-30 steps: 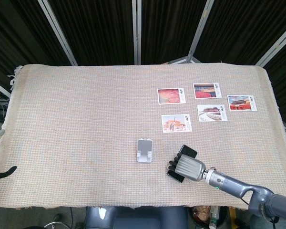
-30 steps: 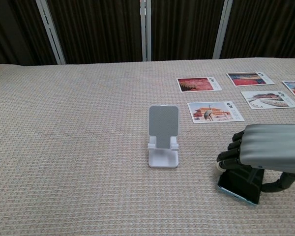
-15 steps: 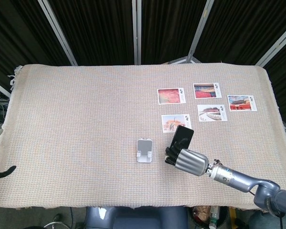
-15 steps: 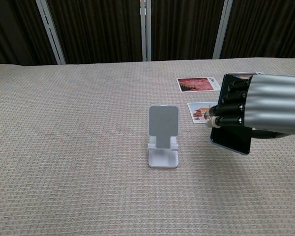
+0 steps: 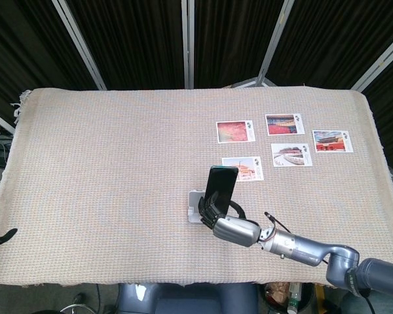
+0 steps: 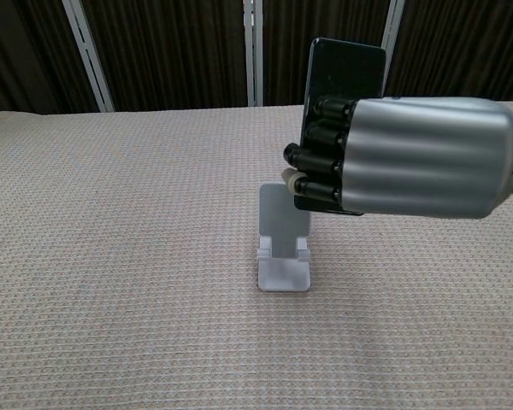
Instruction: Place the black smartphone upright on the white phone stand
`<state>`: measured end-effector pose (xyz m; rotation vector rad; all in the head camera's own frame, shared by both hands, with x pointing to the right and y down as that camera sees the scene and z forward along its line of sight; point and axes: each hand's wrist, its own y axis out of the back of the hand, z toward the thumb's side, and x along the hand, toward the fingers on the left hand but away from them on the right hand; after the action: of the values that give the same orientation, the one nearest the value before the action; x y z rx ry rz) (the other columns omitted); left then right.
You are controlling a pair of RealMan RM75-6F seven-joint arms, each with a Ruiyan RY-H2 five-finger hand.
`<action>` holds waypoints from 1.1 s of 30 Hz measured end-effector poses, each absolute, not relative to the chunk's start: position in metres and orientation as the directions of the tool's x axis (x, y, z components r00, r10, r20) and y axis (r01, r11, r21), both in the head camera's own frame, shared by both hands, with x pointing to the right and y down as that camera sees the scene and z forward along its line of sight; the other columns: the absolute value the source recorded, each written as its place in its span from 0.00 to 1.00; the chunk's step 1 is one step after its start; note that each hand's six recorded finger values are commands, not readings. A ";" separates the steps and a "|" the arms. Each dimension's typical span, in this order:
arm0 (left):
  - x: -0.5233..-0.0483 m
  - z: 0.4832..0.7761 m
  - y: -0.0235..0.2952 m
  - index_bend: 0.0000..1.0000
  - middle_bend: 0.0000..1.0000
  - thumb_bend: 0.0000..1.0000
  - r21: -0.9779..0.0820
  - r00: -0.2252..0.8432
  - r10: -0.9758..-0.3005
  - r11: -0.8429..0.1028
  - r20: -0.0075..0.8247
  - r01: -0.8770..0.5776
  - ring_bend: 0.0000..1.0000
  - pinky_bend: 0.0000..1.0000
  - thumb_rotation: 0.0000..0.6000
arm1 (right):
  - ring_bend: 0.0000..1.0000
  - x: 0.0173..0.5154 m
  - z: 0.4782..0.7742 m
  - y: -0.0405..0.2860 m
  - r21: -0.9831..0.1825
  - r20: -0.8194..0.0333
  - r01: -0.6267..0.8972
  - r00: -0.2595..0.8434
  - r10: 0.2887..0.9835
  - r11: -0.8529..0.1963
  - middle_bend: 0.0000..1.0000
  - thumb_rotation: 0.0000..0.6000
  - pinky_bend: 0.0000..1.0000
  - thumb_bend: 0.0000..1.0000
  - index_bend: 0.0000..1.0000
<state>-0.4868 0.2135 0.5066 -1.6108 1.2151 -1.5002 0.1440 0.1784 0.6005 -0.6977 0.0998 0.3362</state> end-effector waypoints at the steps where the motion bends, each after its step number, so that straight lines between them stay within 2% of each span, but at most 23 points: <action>1: -0.487 0.507 0.214 0.00 0.00 0.00 -0.897 -0.069 -0.910 -0.388 0.410 -0.209 0.00 0.00 1.00 | 0.39 0.139 0.604 0.179 -0.592 -0.215 -0.344 0.939 0.268 0.729 0.43 1.00 0.40 0.31 0.46; 9: -0.491 0.512 0.212 0.00 0.00 0.00 -0.900 -0.090 -0.906 -0.393 0.414 -0.190 0.00 0.00 1.00 | 0.38 0.112 0.620 0.181 -0.551 -0.246 -0.379 0.925 0.289 0.743 0.42 1.00 0.38 0.31 0.47; 17: -0.496 0.520 0.209 0.00 0.00 0.00 -0.900 -0.124 -0.899 -0.397 0.421 -0.177 0.00 0.00 1.00 | 0.37 0.082 0.636 0.191 -0.549 -0.261 -0.373 0.926 0.271 0.748 0.43 1.00 0.36 0.31 0.47; 33: -0.508 0.529 0.205 0.00 0.00 0.00 -0.896 -0.173 -0.883 -0.411 0.437 -0.167 0.00 0.00 1.00 | 0.33 0.077 0.665 0.188 -0.505 -0.308 -0.402 0.910 0.275 0.764 0.43 1.00 0.34 0.32 0.50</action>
<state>-0.5077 0.2047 0.5286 -1.5274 1.2207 -1.6368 0.0772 0.1881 0.6645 -0.5966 0.2220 0.3715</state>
